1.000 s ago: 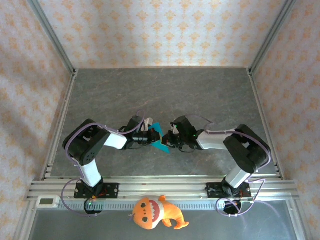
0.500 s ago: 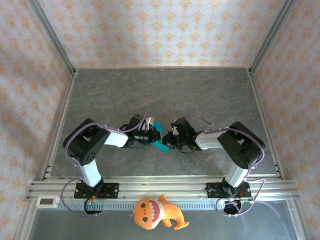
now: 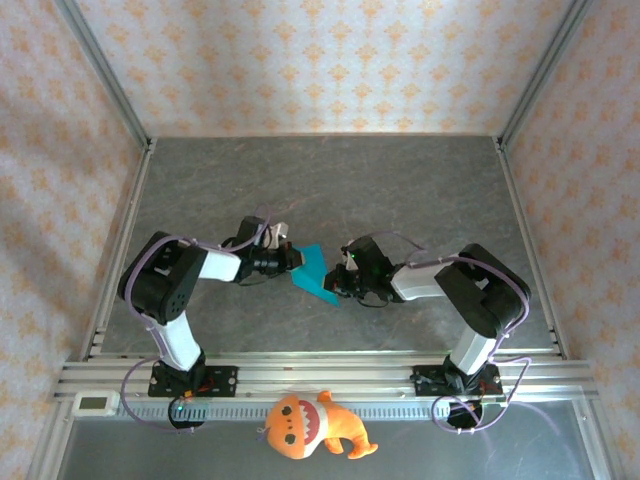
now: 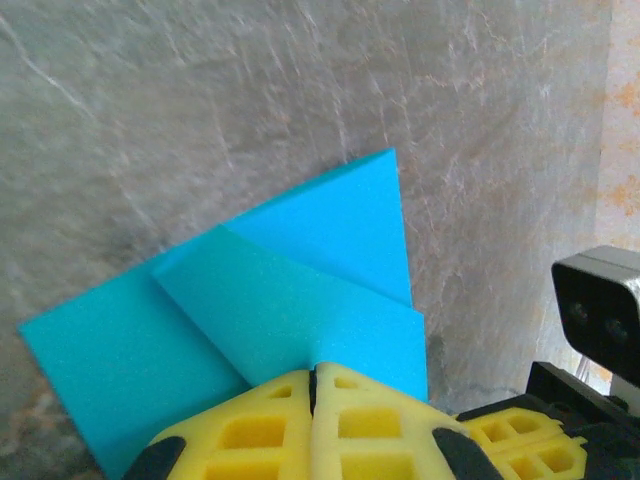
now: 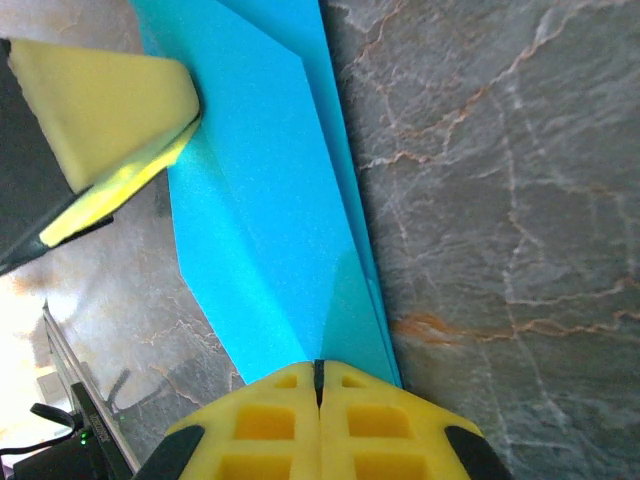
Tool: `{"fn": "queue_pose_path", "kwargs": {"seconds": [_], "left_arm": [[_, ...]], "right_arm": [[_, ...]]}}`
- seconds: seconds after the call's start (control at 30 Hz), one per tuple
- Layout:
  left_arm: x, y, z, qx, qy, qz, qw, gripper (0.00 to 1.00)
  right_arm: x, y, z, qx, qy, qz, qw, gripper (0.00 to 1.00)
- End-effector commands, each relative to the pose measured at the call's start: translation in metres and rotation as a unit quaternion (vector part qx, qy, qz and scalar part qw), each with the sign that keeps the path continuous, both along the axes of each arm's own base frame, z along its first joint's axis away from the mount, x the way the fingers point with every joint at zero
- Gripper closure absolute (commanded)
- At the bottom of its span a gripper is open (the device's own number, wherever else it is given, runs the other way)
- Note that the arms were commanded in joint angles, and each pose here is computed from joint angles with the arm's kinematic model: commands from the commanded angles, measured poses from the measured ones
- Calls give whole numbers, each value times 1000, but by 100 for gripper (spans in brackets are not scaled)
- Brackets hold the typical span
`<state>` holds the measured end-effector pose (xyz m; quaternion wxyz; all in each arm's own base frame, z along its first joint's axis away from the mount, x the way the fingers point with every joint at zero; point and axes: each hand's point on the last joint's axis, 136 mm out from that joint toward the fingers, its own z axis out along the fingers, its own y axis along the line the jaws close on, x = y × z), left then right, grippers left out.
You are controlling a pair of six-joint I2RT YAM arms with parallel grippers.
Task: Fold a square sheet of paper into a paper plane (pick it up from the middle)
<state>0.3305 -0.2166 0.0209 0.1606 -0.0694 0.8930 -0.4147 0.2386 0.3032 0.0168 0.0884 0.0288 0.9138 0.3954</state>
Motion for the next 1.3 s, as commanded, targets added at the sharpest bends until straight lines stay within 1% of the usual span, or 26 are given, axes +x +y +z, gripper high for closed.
{"fn": "queue_pose_path", "kwargs": {"seconds": [0.0,0.2,0.3,0.37,0.47,0.6,0.67,0.8,1.0,1.1,1.17,1.2,1.27], "left_arm": [[12,21,-13,40,2,31,999,98],[5,11,31,-6,-39,26,999,96],[-4,-1,46,-19,-58,0,998,96],[-9,-11,46,-20,-62,-23,998,96],[-11,-21,35,-11,-48,-46,998,96],[-2,-21,13,11,-32,-44,998,97],[4,-16,2,30,-25,-35,999,98],[17,7,-11,57,-7,3,998,99],[34,35,-26,72,11,37,997,99],[43,45,-33,91,22,48,994,100],[47,51,-32,91,23,56,994,100],[46,54,-42,92,36,58,993,100],[48,57,-41,87,38,63,993,100]], "right_arm": [[-42,-52,-62,-127,84,-9,988,100],[-40,-52,-63,-129,85,-13,988,100],[-39,-51,-64,-131,86,-13,988,100],[-39,-52,-64,-132,86,-14,987,100],[-38,-52,-64,-132,86,-15,987,100],[-39,-52,-66,-135,89,-14,987,100],[-39,-53,-67,-137,89,-14,986,100],[-42,-56,-68,-142,90,-14,986,100],[-44,-57,-72,-143,94,-13,985,100],[-46,-59,-73,-143,94,-14,985,100],[-46,-59,-73,-143,94,-14,985,100],[-46,-59,-73,-143,93,-14,985,100],[-46,-60,-73,-144,94,-13,985,100]]}}
